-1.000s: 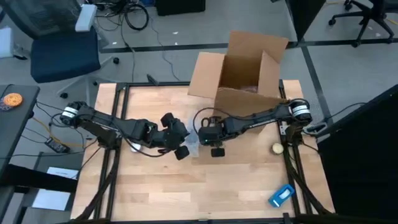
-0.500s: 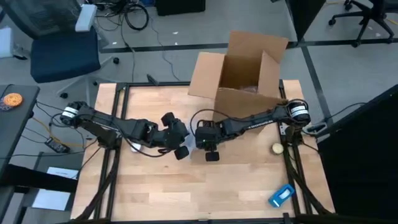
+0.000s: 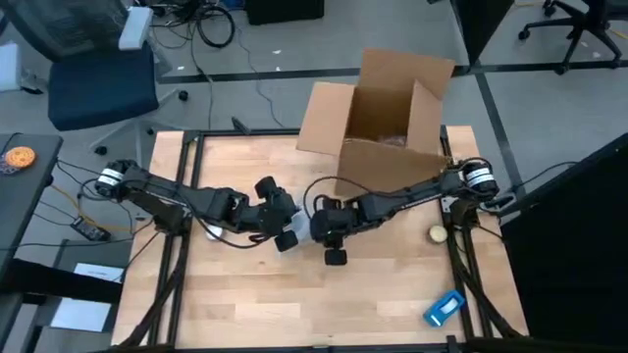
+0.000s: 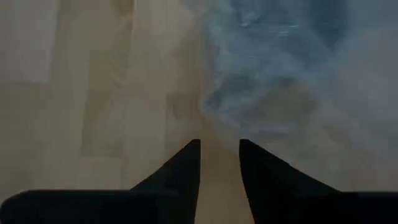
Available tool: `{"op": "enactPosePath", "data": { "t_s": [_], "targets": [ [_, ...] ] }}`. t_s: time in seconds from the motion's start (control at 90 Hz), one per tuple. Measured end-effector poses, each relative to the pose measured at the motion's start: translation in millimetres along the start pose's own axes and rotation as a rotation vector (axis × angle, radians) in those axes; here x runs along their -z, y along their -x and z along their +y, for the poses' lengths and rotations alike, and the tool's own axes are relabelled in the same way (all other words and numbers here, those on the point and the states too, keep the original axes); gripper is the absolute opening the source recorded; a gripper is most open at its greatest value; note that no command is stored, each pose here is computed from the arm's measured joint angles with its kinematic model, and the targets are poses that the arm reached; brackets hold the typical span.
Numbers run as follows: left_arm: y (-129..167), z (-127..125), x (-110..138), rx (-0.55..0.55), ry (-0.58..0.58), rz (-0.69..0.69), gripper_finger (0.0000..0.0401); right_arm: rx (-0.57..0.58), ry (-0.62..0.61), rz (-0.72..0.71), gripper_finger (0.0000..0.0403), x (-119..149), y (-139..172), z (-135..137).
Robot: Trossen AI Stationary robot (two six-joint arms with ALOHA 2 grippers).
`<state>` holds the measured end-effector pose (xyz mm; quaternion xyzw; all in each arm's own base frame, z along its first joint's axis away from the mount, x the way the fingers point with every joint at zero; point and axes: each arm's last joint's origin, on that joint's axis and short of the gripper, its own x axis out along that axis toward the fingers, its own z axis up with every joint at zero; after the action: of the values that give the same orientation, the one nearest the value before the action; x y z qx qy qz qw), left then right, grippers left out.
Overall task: Wrap mug
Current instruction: Wrap the purple mug with the bubble wrap
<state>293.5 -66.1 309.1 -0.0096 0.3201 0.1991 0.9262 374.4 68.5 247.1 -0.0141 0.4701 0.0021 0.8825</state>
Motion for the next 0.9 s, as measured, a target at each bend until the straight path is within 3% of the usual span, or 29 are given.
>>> {"op": "enactPosePath", "data": {
  "t_s": [0.189,0.356,0.622,0.9],
  "targets": [
    [-1,1,-3,-0.006,0.016,-0.021,0.0,0.117,0.052,-0.173,0.0085,-13,37,-3],
    [0,3,-8,-0.01,0.02,-0.033,0.0,0.141,0.06,-0.24,0.0085,-24,24,-22],
    [5,6,-13,-0.021,-0.017,-0.018,0.0,0.215,0.065,-0.1,0.0085,-13,-34,-33],
    [2,6,-7,-0.045,-0.033,-0.004,0.0,0.293,0.096,-0.017,0.0085,-6,-29,-41]
  ]
}}
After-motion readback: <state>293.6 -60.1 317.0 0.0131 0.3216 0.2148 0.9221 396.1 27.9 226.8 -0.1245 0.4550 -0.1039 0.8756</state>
